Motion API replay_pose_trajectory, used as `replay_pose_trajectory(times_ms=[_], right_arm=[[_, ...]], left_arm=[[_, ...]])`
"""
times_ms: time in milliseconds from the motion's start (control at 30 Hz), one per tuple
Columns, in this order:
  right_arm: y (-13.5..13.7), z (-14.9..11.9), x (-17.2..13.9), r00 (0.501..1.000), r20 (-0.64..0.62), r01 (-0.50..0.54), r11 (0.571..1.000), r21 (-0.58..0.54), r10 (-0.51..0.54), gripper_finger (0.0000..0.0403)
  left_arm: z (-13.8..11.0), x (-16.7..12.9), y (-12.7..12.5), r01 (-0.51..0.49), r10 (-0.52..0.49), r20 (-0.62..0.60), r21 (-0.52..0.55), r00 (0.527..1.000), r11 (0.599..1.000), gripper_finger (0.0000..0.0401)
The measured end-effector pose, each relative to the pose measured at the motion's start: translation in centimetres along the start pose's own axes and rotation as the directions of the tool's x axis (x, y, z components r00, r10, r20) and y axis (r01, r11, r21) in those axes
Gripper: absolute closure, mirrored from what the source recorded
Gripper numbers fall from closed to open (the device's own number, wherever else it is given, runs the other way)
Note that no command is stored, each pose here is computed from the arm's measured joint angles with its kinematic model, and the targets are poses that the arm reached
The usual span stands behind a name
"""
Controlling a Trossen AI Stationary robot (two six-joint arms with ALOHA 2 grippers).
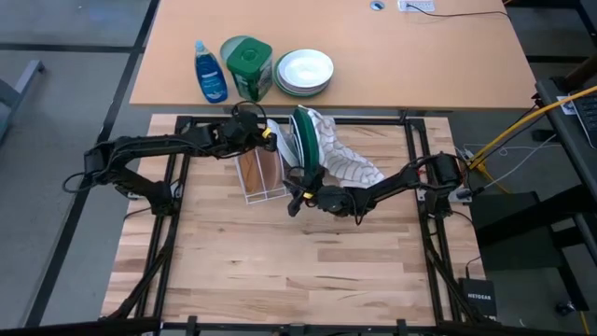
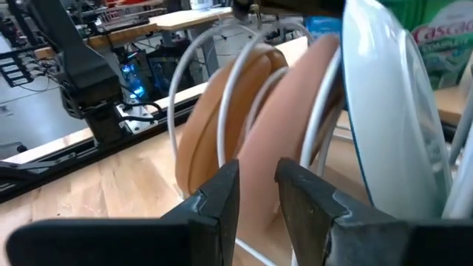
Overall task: Sort dishes
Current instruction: Put the blue plate into the dish rack
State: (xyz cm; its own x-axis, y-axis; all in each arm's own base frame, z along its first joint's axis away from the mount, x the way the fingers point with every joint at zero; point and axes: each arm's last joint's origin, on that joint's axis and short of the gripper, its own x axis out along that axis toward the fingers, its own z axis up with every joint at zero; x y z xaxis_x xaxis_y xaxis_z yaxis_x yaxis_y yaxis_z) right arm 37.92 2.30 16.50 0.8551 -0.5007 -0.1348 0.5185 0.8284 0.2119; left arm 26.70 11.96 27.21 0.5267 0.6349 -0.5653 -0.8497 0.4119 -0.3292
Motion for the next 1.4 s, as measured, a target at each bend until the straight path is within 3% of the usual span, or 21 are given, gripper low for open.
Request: replay_pose_trajectory(times_ms=[300,767,1067,1200,1400], right_arm=[[0.2,1.2,-0.4,0.999,0.022,-0.027,0.999,-0.038,0.028,0.0304],[0.3,1.3,-0.4,0.999,0.023,-0.047,0.998,-0.034,0.048,0.0304],[0.3,1.3,-0.4,0.998,0.026,-0.048,0.998,-0.032,0.049,0.0304],[0.3,1.3,-0.4,0.998,0.023,-0.06,0.998,-0.032,0.06,0.0304],[0.3,1.3,-0.4,0.997,0.015,-0.073,0.997,-0.035,0.073,0.0304]], left_arm=[[-0.1,1.5,-0.8,0.058,-0.058,0.031,0.013,0.998,0.998,0.04],[1.0,1.4,-1.6,0.127,-0.135,0.134,0.067,0.982,0.99,0.04],[0.7,2.9,-1.6,0.127,-0.134,0.127,0.065,0.983,0.99,0.04],[0.3,4.1,-2.0,0.183,-0.189,0.108,0.063,0.976,0.981,0.04],[-0.1,4.5,-2.0,0.177,-0.188,0.085,0.117,0.979,0.977,0.04]])
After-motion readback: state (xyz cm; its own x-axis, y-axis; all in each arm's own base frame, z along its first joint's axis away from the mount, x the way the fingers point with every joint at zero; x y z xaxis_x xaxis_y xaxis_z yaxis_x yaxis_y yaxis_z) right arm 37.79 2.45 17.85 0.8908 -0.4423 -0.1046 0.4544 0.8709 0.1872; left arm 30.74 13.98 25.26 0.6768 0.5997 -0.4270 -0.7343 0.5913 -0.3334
